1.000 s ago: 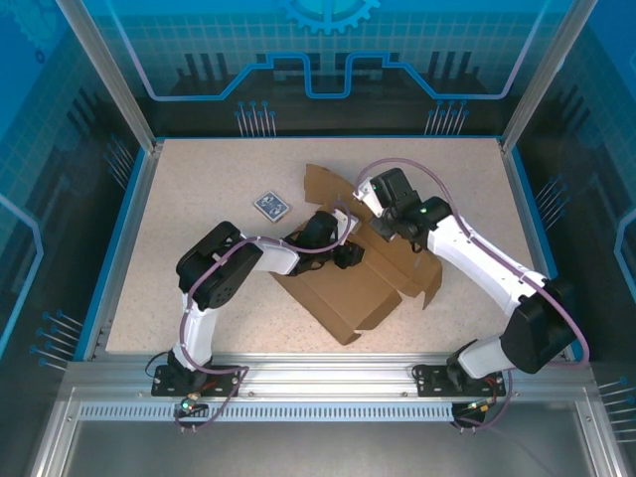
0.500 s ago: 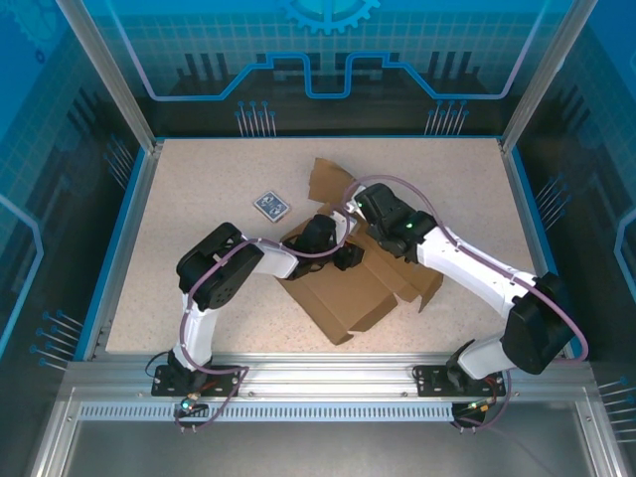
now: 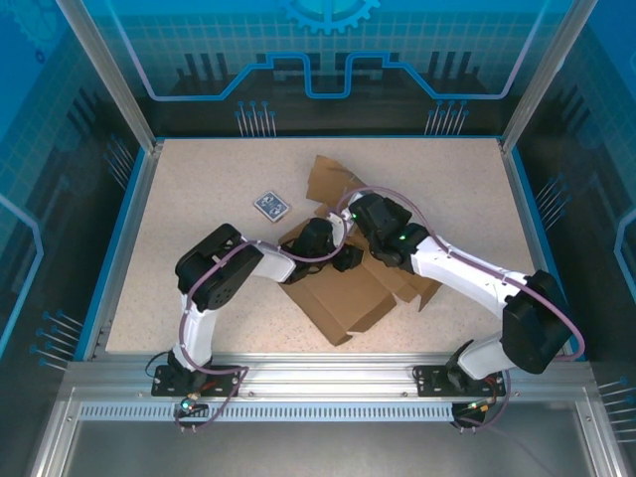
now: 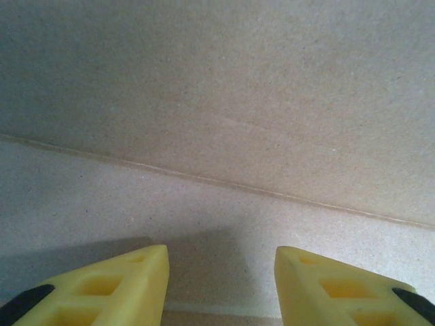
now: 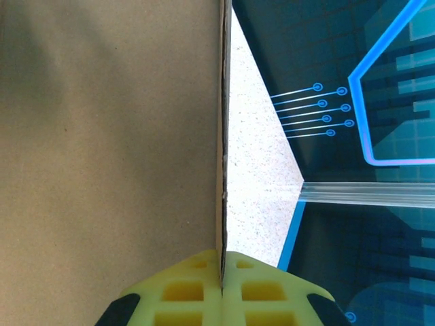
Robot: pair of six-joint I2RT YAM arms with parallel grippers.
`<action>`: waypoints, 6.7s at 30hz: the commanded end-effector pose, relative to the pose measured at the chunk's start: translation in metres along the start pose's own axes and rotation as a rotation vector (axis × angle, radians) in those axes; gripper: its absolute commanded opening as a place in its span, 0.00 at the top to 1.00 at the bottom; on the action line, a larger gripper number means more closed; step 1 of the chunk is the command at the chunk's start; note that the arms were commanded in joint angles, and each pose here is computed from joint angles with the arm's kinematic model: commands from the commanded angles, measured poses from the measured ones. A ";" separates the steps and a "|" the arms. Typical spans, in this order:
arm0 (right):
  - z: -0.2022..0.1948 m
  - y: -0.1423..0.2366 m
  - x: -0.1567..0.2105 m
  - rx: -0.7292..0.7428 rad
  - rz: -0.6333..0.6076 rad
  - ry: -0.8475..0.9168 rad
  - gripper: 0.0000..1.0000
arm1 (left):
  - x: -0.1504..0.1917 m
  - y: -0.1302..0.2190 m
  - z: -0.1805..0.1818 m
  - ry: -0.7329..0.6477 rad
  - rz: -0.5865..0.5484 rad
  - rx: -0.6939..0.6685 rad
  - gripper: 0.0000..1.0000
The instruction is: Fold the paper box
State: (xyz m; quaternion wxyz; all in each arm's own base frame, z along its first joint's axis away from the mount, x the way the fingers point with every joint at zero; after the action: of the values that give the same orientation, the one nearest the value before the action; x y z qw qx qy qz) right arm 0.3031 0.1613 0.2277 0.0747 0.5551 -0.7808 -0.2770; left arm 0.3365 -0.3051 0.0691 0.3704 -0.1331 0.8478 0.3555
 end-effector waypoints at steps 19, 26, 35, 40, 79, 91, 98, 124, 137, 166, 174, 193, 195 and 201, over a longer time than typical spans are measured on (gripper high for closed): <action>-0.037 -0.003 0.008 -0.376 -0.104 -0.124 1.00 | -0.050 0.096 0.030 0.136 -0.127 -0.084 0.40; -0.039 -0.018 0.003 -0.450 -0.115 -0.141 1.00 | -0.056 0.096 0.049 0.074 -0.055 -0.215 0.39; -0.049 -0.031 0.001 -0.522 -0.150 -0.179 1.00 | -0.065 0.095 0.063 0.055 0.012 -0.294 0.38; -0.053 -0.033 0.006 -0.541 -0.145 -0.180 1.00 | -0.071 0.088 0.069 0.059 0.058 -0.316 0.38; -0.085 0.026 0.009 -0.666 -0.294 -0.314 1.00 | -0.089 0.070 0.085 0.009 0.002 -0.218 0.44; -0.087 0.013 0.009 -0.658 -0.258 -0.352 1.00 | -0.082 0.085 0.064 0.015 -0.066 -0.149 0.56; -0.085 0.009 0.010 -0.667 -0.253 -0.372 1.00 | -0.072 0.078 0.052 -0.014 -0.053 -0.106 0.56; -0.062 -0.003 0.022 -0.642 -0.208 -0.317 1.00 | -0.071 0.086 0.039 -0.015 -0.092 -0.095 0.46; -0.059 0.000 0.015 -0.633 -0.216 -0.274 1.00 | -0.147 0.130 0.038 0.035 -0.229 0.100 0.40; -0.061 0.000 0.003 -0.634 -0.225 -0.282 1.00 | -0.184 0.121 0.014 0.004 -0.174 0.323 0.46; -0.058 -0.003 -0.010 -0.641 -0.244 -0.281 1.00 | -0.175 0.108 0.007 0.021 -0.152 0.352 0.46; -0.055 -0.005 -0.007 -0.577 -0.231 -0.177 1.00 | -0.163 0.132 0.017 0.075 -0.229 0.213 0.42; -0.059 -0.001 -0.007 -0.558 -0.248 -0.153 1.00 | -0.159 0.143 0.021 0.079 -0.256 0.172 0.41; -0.063 0.004 -0.013 -0.496 -0.301 -0.037 1.00 | -0.150 0.179 0.045 0.155 -0.350 -0.017 0.39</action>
State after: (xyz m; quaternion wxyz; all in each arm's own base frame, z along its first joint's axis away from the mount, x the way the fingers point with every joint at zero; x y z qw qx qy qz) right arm 0.3349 0.1479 0.2713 0.1474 0.5841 -0.6036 -0.5223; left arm 0.3767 -0.1749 0.2352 0.3663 -0.2434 0.8602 0.2580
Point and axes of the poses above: each hand's point on the last joint's axis, 136 mm out from that joint toward the fingers, its own y axis back along the fingers, its own z axis along the line the jaws close on, x = y × z, the point moved 7 cm from there along y, back along the fingers, and after that the axes turned 8 degrees about y, right-handed, at the moved point
